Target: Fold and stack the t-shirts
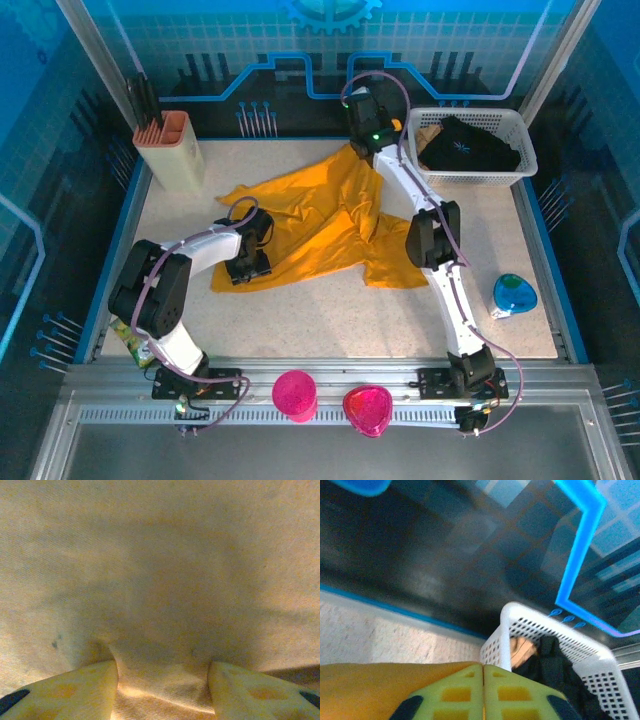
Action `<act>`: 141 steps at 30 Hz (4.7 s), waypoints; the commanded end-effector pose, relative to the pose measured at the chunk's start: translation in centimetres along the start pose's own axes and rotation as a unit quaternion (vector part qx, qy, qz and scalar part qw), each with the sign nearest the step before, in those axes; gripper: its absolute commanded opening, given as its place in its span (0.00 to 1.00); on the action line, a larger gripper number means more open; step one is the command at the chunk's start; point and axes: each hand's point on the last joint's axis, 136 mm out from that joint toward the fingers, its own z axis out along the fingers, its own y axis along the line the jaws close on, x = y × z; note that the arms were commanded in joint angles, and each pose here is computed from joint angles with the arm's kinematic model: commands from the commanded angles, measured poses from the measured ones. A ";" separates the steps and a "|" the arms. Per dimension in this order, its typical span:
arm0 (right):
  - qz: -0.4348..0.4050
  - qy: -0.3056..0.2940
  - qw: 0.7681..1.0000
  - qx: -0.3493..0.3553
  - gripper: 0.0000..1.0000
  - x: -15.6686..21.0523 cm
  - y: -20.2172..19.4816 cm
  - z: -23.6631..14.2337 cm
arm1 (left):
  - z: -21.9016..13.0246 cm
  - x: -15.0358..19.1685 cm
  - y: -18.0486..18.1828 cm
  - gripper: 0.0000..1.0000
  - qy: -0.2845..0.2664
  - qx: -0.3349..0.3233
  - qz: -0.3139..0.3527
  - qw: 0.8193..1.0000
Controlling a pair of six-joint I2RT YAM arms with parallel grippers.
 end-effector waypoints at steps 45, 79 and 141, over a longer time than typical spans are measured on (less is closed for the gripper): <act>0.384 0.455 0.772 -0.223 0.00 34.8 10.0 -21.3 | 2.0 -17.1 -26.1 0.24 -0.059 0.191 0.147 0.969; 0.360 0.320 0.838 -0.257 0.43 26.4 -3.1 -27.6 | -15.7 -13.5 -27.3 0.63 -0.171 0.245 0.224 0.928; -0.050 0.180 0.979 -0.084 0.00 15.0 4.2 2.4 | -0.2 7.2 -2.8 0.59 -0.010 -0.094 0.191 0.977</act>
